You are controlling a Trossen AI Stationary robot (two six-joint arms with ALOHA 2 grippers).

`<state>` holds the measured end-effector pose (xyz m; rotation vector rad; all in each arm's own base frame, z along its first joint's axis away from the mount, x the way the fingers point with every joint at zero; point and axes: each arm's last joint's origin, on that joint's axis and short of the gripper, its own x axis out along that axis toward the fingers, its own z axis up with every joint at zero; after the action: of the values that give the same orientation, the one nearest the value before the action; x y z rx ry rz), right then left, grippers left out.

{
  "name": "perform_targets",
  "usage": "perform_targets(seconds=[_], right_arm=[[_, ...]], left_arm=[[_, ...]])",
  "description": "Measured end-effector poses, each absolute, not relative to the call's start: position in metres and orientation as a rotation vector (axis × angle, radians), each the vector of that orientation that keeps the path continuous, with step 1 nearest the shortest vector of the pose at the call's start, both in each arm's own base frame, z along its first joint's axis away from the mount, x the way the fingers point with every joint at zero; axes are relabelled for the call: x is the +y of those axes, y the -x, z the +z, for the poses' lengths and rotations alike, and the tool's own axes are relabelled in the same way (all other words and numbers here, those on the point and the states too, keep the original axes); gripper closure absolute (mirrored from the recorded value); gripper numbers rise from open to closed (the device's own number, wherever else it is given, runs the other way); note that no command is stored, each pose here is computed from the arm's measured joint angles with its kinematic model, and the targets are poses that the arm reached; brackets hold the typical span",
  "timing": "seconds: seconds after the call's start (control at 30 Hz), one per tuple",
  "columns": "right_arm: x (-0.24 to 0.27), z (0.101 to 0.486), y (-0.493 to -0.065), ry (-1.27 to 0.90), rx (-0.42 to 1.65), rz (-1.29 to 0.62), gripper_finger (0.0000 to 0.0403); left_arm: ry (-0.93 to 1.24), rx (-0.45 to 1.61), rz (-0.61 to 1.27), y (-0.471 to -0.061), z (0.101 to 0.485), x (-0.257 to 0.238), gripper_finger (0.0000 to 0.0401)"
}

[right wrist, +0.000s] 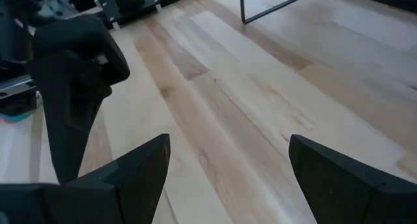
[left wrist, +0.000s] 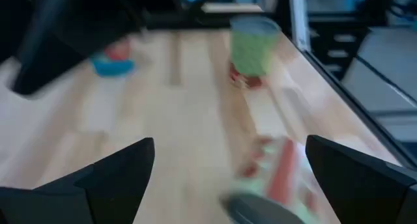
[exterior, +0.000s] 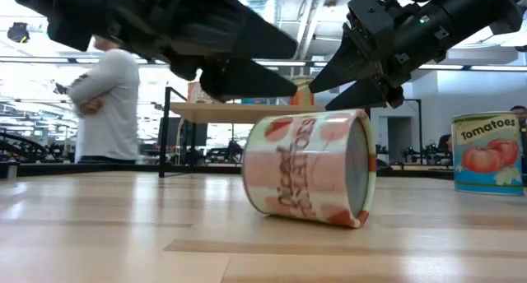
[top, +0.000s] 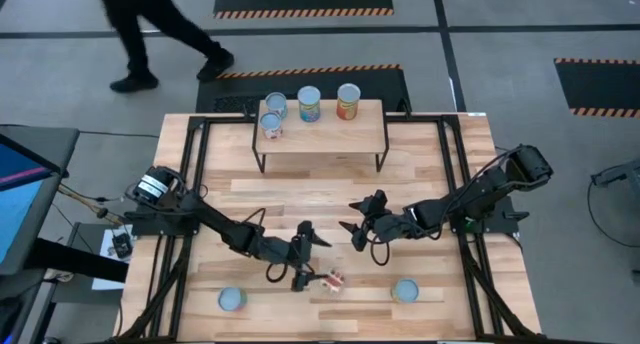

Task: Pick and place cans onto a shelf
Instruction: Put the canned diced tomatoes on the shelf

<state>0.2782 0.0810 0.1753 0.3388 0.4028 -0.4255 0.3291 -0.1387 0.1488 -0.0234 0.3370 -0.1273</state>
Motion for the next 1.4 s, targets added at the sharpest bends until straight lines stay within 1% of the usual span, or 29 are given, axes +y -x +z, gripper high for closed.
perform_targets(seconds=[0.13,0.27,0.37,0.5,0.57,0.63,0.73,0.83,0.93,1.03,1.17,1.4], right_arm=[[0.091,0.175,-0.276,-0.347,0.422,-0.360,0.0065],[0.108,0.179,-0.274,-0.488,0.441,-0.174,0.0065],[0.122,0.183,-0.272,-0.549,0.453,-0.122,0.0065],[0.138,0.196,-0.273,-0.550,0.510,-0.126,0.0065],[0.144,0.206,-0.275,-0.555,0.545,-0.140,0.0065],[0.150,0.206,-0.283,-0.554,0.595,-0.171,0.0065],[0.153,0.195,-0.288,-0.539,0.707,-0.231,0.0065],[0.155,0.179,-0.298,-0.599,0.797,-0.238,0.0065],[0.157,0.159,-0.303,-0.610,0.887,-0.246,0.0065],[0.158,0.152,-0.311,-0.624,0.913,-0.243,0.0065],[0.157,0.141,-0.316,-0.591,0.940,-0.260,0.0065],[0.149,0.136,-0.325,-0.586,0.917,-0.271,0.0076]], left_arm=[[0.043,0.416,-0.153,-0.324,0.145,-0.142,0.0012],[0.028,0.465,-0.140,-0.316,0.151,-0.145,0.0012],[0.026,0.482,-0.094,-0.310,0.159,-0.143,0.0012],[0.029,0.502,-0.032,-0.306,0.164,-0.140,0.0012],[0.036,0.517,-0.007,-0.305,0.162,-0.139,0.0012],[0.044,0.539,0.007,-0.306,0.156,-0.138,0.0012],[0.035,0.580,0.019,-0.307,0.144,-0.138,0.0012],[0.023,0.599,0.032,-0.306,0.142,-0.137,0.0012],[0.011,0.610,0.064,-0.305,0.141,-0.136,0.0012],[0.009,0.599,0.063,-0.305,0.142,-0.137,0.0012],[0.005,0.607,0.064,-0.305,0.142,-0.136,0.0012],[-0.001,0.605,0.069,-0.306,0.142,-0.134,0.0012]])
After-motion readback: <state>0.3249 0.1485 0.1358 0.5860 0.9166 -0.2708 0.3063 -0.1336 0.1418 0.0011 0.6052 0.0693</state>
